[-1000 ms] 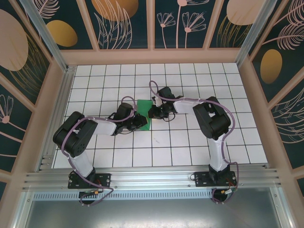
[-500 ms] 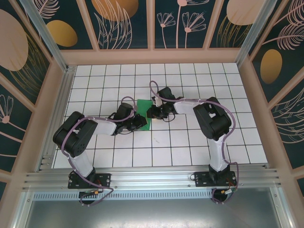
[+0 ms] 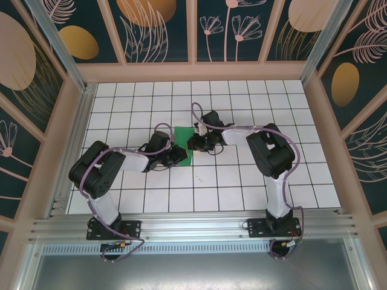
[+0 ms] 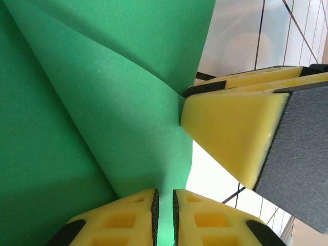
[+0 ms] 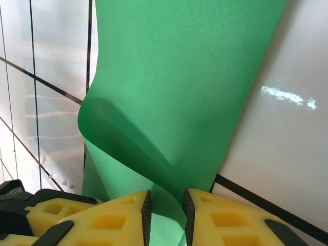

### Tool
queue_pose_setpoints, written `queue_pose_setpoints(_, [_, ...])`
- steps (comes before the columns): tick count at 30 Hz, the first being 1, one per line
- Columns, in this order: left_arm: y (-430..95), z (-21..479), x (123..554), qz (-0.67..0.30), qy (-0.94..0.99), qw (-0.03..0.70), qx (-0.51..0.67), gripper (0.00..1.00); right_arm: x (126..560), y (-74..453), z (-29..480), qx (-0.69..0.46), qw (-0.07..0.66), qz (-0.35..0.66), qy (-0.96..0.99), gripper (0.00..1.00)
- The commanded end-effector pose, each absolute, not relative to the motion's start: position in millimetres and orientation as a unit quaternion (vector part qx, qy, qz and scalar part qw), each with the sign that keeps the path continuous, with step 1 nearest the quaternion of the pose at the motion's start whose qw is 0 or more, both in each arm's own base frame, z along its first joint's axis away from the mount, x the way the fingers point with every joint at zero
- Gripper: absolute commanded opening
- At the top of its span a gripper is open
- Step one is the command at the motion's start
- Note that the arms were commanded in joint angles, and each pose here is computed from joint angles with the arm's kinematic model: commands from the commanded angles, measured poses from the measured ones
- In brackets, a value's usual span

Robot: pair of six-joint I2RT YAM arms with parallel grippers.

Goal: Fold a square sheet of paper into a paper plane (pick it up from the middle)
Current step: Fold the triangle a second time at the center of the table.

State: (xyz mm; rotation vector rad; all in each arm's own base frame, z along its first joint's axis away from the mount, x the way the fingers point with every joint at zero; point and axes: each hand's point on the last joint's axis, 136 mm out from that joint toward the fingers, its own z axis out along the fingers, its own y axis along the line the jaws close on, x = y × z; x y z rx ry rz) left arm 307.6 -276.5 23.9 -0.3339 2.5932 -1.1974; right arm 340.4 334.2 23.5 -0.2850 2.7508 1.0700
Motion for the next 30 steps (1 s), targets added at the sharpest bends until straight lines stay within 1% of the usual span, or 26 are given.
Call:
queue_pose_setpoints(1, [-284,32,313,-0.435,0.883,0.133,-0.119,0.19,333,320,8,-0.078,0.069,0.337,0.936,0.25])
queue_pose_setpoints(11, [-285,35,314,-0.443,0.877,0.134,-0.127,0.18,332,318,1,-0.068,0.061,0.329,0.940,0.19])
queue_pose_setpoints(18, [-286,36,315,-0.449,0.873,0.136,-0.133,0.18,333,318,-2,-0.063,0.057,0.327,0.941,0.18])
queue_pose_setpoints(20, [-285,38,314,-0.451,0.872,0.136,-0.132,0.18,334,317,-2,-0.060,0.057,0.325,0.942,0.16])
queue_pose_setpoints(30, [-282,44,299,-0.462,0.869,0.130,-0.121,0.20,334,315,-6,-0.055,0.053,0.321,0.944,0.14])
